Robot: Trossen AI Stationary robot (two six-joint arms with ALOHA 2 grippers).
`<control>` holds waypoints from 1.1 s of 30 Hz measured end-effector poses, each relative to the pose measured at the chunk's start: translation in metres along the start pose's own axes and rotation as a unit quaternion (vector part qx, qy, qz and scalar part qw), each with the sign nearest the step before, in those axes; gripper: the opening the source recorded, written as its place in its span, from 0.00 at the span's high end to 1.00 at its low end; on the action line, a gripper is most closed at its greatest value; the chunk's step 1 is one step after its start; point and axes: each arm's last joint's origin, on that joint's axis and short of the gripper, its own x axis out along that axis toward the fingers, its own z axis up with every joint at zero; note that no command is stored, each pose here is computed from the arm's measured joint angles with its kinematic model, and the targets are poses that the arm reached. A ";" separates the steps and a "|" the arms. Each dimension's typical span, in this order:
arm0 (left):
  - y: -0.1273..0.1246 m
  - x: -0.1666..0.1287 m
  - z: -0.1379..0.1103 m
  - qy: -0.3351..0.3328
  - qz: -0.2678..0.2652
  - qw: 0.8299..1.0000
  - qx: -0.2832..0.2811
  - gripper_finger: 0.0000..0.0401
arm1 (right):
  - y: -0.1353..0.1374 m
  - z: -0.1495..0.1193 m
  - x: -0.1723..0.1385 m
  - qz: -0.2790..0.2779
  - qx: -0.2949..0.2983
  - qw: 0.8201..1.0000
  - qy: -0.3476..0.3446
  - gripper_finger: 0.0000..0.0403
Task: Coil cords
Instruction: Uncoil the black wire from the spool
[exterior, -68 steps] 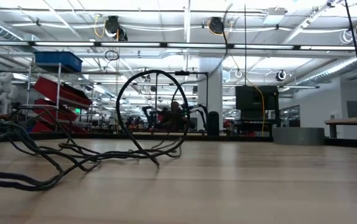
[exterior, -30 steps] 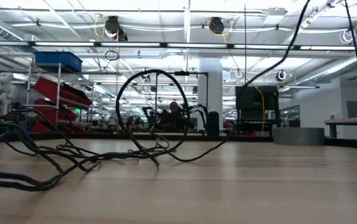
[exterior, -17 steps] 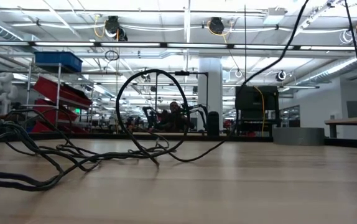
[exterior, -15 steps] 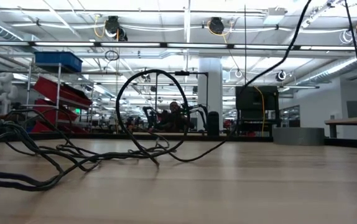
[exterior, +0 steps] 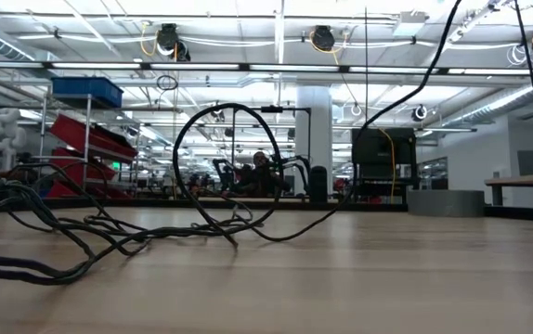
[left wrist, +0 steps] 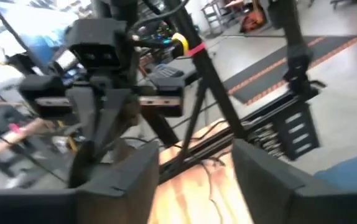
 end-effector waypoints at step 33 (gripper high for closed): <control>0.021 0.019 -0.023 0.062 0.060 0.996 -0.004 0.10 | 0.000 0.000 0.000 0.000 0.002 1.000 -0.001 1.00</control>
